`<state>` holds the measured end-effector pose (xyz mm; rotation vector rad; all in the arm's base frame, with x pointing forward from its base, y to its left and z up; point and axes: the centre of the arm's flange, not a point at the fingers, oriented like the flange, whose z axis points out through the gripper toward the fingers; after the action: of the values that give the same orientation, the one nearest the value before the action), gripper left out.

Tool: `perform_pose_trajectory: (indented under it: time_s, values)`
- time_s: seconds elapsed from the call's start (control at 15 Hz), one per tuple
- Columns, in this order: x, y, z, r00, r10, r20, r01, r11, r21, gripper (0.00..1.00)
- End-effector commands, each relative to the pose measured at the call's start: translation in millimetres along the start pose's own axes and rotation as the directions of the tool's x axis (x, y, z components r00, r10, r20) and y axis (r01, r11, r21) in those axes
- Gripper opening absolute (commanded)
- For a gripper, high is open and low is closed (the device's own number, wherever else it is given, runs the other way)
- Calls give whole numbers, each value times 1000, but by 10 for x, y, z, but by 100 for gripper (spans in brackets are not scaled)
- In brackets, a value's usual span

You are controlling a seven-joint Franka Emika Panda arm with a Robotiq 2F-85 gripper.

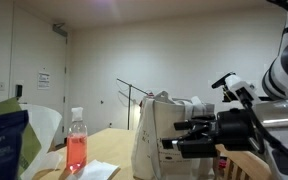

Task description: Move the bag backwards

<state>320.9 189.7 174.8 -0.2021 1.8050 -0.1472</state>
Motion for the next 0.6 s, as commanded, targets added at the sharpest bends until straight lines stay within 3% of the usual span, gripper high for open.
perform_pose_trajectory:
  time_s: [0.0,0.53]
  values:
    - [0,0,0,1000,0,0,0,1000,0,100]
    - [435,-126,72,995,4,-101,-16,993,-114,100]
